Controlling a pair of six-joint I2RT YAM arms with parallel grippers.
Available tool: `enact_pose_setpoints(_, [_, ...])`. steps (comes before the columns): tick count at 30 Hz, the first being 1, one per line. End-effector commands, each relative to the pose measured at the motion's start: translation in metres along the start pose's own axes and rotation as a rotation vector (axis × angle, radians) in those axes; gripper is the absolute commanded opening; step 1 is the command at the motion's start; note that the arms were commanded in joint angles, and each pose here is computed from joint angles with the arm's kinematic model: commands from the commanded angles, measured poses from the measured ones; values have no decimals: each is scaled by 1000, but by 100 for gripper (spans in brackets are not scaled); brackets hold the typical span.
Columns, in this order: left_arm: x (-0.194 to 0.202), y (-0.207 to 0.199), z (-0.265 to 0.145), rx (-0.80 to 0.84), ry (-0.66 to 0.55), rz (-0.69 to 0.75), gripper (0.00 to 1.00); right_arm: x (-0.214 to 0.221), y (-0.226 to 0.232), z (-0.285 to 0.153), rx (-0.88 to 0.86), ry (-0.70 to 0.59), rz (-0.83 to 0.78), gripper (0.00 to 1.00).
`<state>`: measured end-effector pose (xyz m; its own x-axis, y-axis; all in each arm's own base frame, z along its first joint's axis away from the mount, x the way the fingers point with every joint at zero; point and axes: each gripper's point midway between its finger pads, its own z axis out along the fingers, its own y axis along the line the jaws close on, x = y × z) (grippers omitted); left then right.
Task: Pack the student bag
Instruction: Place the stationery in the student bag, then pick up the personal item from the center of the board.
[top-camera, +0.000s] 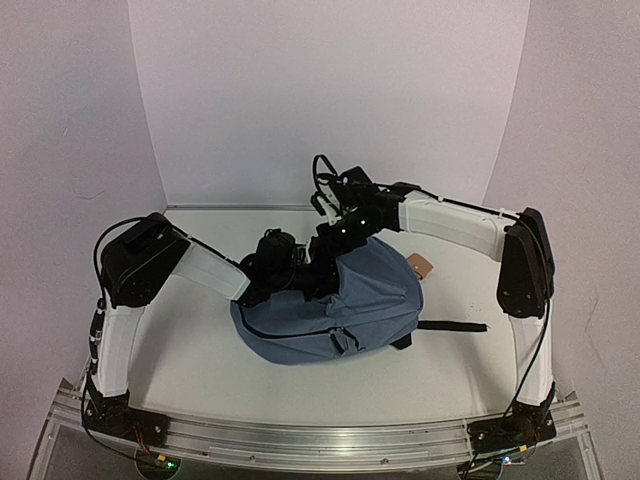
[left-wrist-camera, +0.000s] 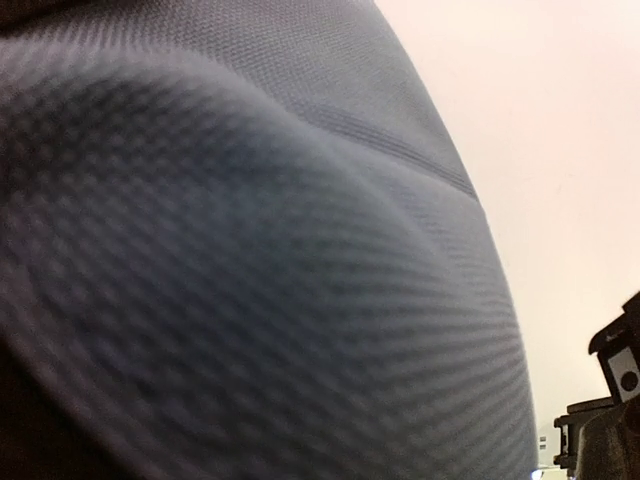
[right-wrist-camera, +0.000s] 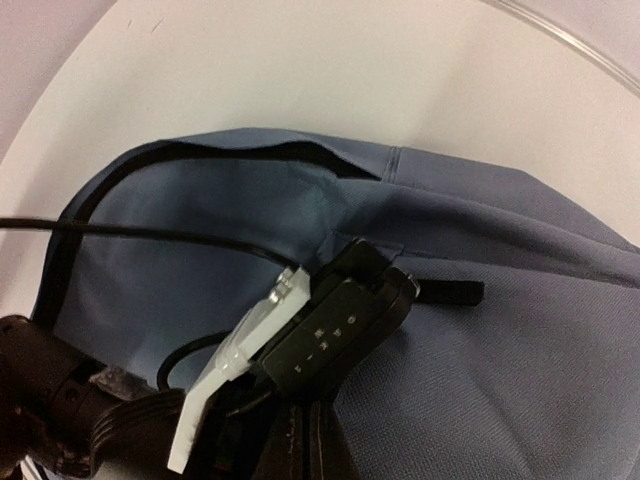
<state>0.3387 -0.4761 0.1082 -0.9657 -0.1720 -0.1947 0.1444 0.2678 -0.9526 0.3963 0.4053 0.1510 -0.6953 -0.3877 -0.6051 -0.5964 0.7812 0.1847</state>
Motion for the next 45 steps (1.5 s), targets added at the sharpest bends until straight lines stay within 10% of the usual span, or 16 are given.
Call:
enact_pose_setpoints(1, [7, -12, -8, 13, -37, 24, 38, -18, 20, -25, -66, -81, 7, 0])
enact_pose_setpoints(5, [10, -12, -38, -114, -70, 31, 48, -21, 20, -31, -66, -94, 5, 6])
enact_pose_setpoints(20, [7, -37, -143, -483, -182, 125, 94, -69, -59, -127, -5, -253, 126, 94])
enact_pose_setpoints(33, [-7, -59, -160, -572, -209, 162, 100, 42, -266, -111, 275, 81, 265, 96])
enact_pose_setpoints(45, [-13, -63, -166, -594, -223, 154, 100, 106, -310, -56, 5, 205, 476, 74])
